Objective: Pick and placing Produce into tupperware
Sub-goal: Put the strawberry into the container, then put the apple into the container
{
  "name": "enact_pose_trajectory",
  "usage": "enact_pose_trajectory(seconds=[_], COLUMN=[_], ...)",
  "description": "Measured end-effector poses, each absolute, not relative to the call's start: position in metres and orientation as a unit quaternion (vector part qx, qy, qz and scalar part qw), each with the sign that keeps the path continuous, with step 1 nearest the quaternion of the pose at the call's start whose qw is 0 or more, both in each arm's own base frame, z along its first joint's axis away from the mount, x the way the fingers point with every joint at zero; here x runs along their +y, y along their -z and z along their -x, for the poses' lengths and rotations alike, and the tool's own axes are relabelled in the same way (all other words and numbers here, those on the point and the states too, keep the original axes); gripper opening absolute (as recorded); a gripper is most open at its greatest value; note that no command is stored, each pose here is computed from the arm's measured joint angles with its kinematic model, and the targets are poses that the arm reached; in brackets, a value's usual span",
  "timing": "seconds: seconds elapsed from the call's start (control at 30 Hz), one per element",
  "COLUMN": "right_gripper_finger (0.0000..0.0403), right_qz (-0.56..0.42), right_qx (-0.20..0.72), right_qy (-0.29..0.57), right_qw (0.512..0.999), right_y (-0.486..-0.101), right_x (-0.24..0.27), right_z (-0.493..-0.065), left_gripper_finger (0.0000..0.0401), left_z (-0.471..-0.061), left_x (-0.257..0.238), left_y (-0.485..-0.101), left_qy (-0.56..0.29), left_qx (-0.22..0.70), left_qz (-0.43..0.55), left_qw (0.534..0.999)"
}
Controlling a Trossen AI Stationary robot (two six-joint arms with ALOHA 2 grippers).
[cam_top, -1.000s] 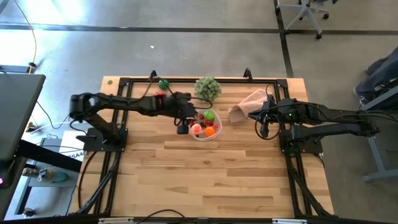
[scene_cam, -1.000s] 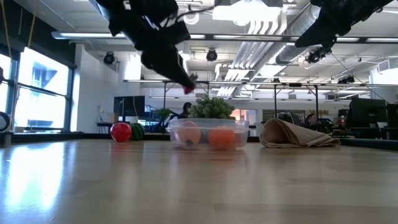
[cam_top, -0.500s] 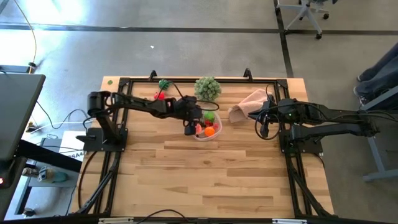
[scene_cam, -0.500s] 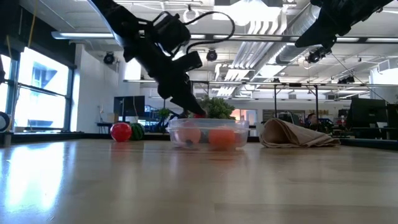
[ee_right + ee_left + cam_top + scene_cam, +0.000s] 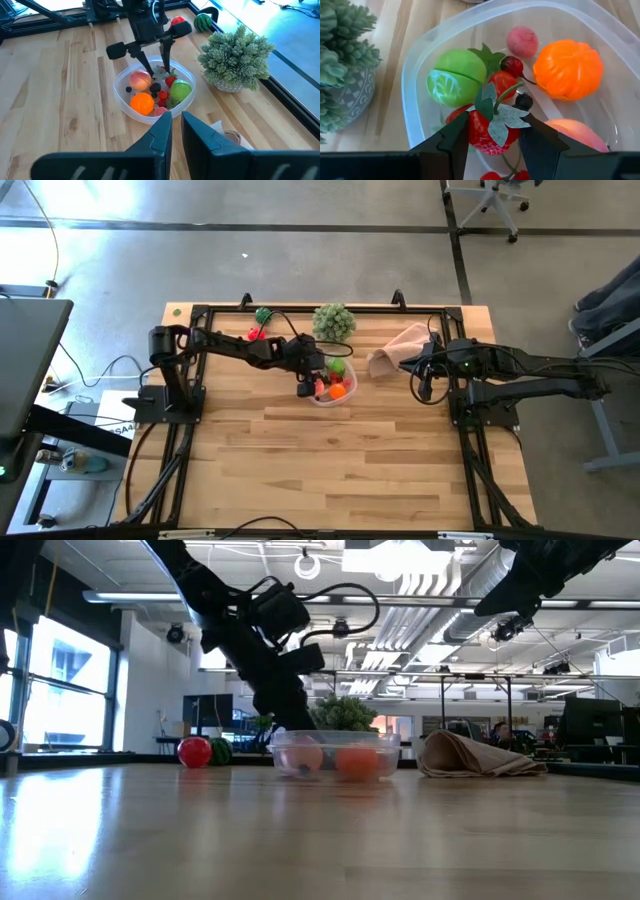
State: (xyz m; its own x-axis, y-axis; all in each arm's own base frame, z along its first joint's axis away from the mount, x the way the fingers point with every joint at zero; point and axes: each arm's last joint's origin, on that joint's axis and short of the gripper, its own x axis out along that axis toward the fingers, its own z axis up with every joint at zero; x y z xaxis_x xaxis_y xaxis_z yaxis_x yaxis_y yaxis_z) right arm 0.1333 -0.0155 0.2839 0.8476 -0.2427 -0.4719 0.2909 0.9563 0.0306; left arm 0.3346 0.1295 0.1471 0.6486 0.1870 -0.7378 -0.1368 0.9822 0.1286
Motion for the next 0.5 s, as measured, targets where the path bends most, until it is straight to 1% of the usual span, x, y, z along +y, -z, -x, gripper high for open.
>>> enact_pose_trajectory(seconds=[0.13, 0.37, 0.5], right_gripper_finger=[0.003, 0.003, 0.003], right_qz=[-0.05, -0.05, -0.05], right_qx=[0.238, 0.239, 0.238], right_qy=[0.139, 0.139, 0.139], right_qw=[0.96, 0.96, 0.96], right_y=[-0.284, -0.2839, -0.2839], right_x=[-0.0155, -0.0156, -0.0155], right_z=[-0.1333, -0.1333, -0.1333], left_gripper_finger=[0.0148, 0.019, 0.0201], left_z=[-0.3344, -0.3338, -0.334], left_x=[0.1293, 0.1293, 0.1292], left_y=[-0.147, -0.1464, -0.1465], left_qy=[-0.09, -0.089, -0.088], left_qx=[0.411, 0.417, 0.416], left_qz=[-0.032, -0.04, -0.042], left_qw=[0.906, 0.904, 0.904])
